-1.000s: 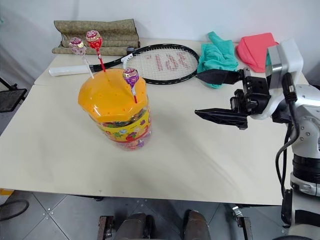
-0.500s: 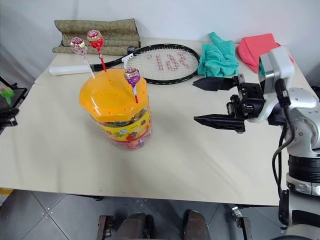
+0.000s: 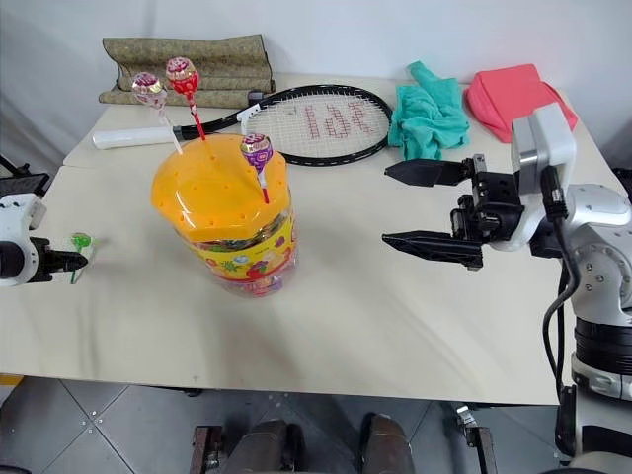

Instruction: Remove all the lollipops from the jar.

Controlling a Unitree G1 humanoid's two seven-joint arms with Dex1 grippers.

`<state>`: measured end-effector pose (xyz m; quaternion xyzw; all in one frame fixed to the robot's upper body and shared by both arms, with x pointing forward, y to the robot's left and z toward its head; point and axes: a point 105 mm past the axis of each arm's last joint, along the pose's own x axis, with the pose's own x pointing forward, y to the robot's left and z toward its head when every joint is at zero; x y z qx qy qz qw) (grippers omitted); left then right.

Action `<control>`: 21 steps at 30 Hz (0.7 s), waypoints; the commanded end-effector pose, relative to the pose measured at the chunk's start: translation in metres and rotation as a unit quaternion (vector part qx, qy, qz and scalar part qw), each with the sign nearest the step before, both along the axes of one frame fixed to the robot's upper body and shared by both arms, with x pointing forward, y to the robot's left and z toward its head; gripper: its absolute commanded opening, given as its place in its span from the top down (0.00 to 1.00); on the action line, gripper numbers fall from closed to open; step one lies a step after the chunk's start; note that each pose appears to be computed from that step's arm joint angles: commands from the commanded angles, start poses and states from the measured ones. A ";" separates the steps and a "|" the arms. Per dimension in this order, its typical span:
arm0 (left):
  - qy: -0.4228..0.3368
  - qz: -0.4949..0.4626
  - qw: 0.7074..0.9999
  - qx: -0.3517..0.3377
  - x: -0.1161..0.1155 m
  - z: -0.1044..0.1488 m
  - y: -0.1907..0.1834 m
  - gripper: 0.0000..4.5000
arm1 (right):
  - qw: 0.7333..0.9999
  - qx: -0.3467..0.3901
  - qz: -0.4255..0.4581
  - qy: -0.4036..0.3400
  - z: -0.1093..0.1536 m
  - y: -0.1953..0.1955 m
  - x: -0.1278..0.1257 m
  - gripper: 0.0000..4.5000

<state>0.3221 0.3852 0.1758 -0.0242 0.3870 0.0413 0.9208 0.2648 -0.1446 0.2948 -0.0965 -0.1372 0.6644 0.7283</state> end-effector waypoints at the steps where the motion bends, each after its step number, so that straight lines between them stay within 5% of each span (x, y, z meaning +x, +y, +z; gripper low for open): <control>1: -0.022 -0.013 0.999 0.033 -0.011 0.035 0.002 0.43 | 0.999 -0.003 -0.010 -0.035 0.015 -0.005 -0.005 0.00; 7: -0.130 -0.096 0.985 0.057 -0.029 0.105 -0.024 0.02 | 0.999 0.000 -0.024 -0.038 0.017 -0.007 -0.004 0.00; 10: -0.204 -0.174 0.962 0.055 -0.025 0.126 -0.051 0.01 | 0.999 0.001 -0.022 -0.037 0.016 -0.006 -0.004 0.00; 13: -0.312 -0.272 0.909 0.045 -0.022 0.149 -0.081 0.01 | 0.999 0.002 -0.023 -0.039 0.016 -0.005 -0.005 0.00; 16: -0.417 -0.399 0.817 0.011 -0.035 0.167 -0.117 0.01 | 0.999 0.004 -0.030 -0.041 0.017 -0.006 -0.005 0.00; 21: -0.471 -0.521 0.710 -0.053 -0.050 0.173 -0.150 0.01 | 0.998 0.005 -0.047 -0.043 0.016 -0.010 -0.009 0.00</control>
